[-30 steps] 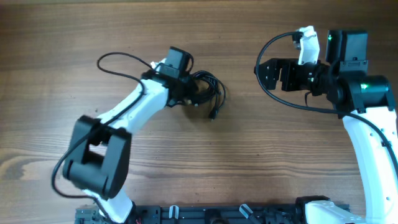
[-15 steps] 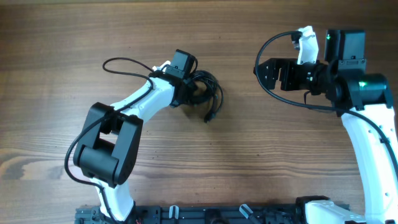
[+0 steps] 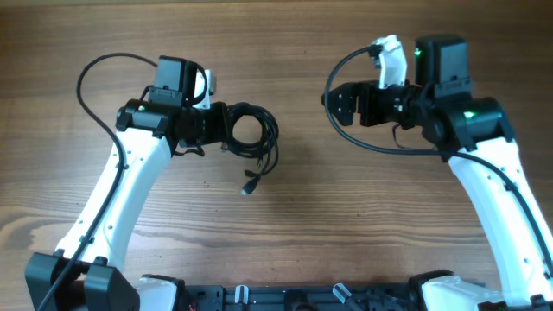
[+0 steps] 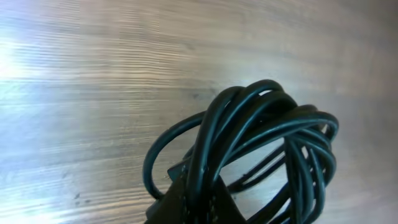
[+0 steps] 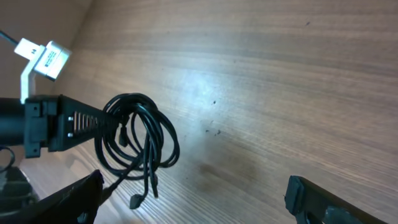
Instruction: Untangle cables
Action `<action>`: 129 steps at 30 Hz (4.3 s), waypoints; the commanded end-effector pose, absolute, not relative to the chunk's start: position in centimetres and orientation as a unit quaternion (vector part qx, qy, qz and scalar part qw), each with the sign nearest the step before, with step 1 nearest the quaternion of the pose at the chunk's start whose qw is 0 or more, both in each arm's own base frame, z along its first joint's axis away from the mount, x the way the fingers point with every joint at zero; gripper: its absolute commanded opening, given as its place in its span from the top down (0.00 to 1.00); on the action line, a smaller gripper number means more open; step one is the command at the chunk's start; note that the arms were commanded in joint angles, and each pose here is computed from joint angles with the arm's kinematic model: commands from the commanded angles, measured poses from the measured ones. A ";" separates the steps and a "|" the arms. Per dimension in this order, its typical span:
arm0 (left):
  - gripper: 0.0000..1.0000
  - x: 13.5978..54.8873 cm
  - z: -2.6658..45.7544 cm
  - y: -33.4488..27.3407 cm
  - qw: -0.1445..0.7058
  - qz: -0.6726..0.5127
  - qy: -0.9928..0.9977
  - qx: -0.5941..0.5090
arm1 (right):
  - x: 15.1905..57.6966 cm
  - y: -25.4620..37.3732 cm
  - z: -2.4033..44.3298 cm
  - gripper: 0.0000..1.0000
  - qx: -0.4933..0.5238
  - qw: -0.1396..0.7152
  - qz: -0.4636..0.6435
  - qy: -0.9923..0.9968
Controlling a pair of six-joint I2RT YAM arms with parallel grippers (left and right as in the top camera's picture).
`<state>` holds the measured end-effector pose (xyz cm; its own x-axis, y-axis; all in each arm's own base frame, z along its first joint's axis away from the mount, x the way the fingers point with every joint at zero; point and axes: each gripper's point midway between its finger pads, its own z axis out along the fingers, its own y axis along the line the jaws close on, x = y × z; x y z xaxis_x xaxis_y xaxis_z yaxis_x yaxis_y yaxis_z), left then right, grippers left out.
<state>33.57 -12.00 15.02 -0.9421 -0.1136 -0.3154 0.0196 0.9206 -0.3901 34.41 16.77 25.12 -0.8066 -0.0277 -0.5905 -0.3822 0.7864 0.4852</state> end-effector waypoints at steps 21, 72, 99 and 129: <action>0.96 33.9 18.1 -16.2 0.184 -0.328 0.926 0.034 | 33.9 26.3 21.1 0.26 -0.251 0.271 0.309 0.877; 0.96 34.5 17.3 -15.8 0.175 -0.317 0.932 -0.006 | 36.6 27.2 21.9 0.82 -0.198 0.307 0.320 0.874; 0.96 35.4 17.8 -15.9 0.148 -0.344 0.917 -0.138 | 34.4 31.8 21.2 0.58 -0.005 0.163 0.435 0.885; 0.96 32.9 21.3 -20.0 0.107 -0.479 0.871 -0.024 | 38.1 29.2 17.8 0.68 0.036 0.194 0.381 0.903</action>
